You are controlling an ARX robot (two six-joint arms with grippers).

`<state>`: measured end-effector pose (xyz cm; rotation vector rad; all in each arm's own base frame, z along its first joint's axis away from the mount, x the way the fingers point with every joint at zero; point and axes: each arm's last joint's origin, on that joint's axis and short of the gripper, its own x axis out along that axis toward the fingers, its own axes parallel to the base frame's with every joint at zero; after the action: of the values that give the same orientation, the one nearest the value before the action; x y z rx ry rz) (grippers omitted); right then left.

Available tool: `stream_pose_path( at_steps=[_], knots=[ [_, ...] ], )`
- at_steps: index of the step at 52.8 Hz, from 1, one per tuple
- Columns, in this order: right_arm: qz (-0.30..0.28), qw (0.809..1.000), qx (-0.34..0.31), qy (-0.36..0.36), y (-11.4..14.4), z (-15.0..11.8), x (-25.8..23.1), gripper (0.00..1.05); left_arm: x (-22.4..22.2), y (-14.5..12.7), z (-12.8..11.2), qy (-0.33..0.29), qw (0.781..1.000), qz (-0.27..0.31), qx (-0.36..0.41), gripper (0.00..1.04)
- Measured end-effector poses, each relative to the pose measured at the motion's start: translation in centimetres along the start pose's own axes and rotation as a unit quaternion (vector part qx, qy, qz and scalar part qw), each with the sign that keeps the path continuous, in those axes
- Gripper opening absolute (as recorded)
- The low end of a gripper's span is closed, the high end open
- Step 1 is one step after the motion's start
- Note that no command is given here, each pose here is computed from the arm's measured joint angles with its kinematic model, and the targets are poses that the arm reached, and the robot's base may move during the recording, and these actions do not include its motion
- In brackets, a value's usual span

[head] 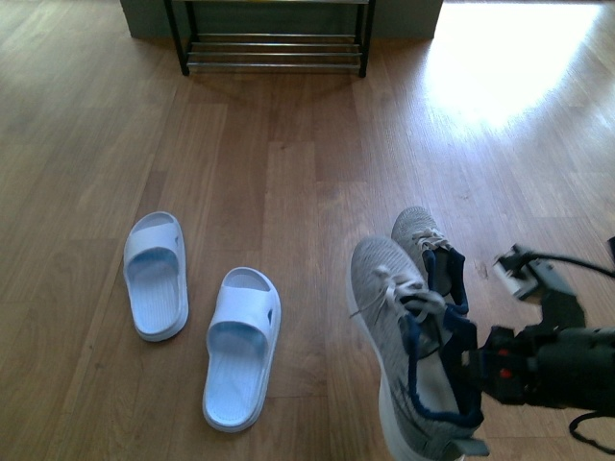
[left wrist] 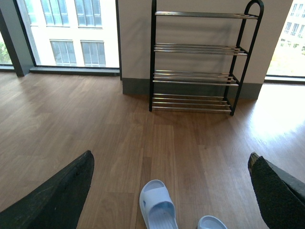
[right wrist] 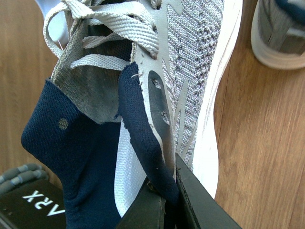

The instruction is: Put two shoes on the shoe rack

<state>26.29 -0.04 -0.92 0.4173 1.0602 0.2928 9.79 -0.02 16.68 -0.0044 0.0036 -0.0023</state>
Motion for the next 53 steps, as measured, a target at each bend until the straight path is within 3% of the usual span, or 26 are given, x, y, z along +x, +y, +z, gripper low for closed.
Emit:
stream_pose_path(
  at_steps=[14, 25, 40, 53],
  knots=[
    [0.001, 0.989, 0.004, -0.149, 1.5, 4.5, -10.9, 0.01, 0.0, 0.0, 0.0, 0.000, 1.000, 0.000, 0.000, 0.95],
    [0.005, 0.972, 0.004, -0.233, 2.0, 5.6, -17.0, 0.01, 0.0, 0.0, 0.0, 0.000, 1.000, 0.000, 0.000, 0.95],
    [-0.011, 0.958, -0.024, -0.286, 3.0, 4.8, -20.6, 0.01, 0.0, 0.0, 0.0, 0.000, 1.000, 0.000, 0.000, 0.95],
    [-0.014, 0.957, -0.030, -0.287, 2.9, 4.7, -20.7, 0.01, 0.0, 0.0, 0.0, 0.000, 1.000, 0.000, 0.000, 0.95]
  ],
)
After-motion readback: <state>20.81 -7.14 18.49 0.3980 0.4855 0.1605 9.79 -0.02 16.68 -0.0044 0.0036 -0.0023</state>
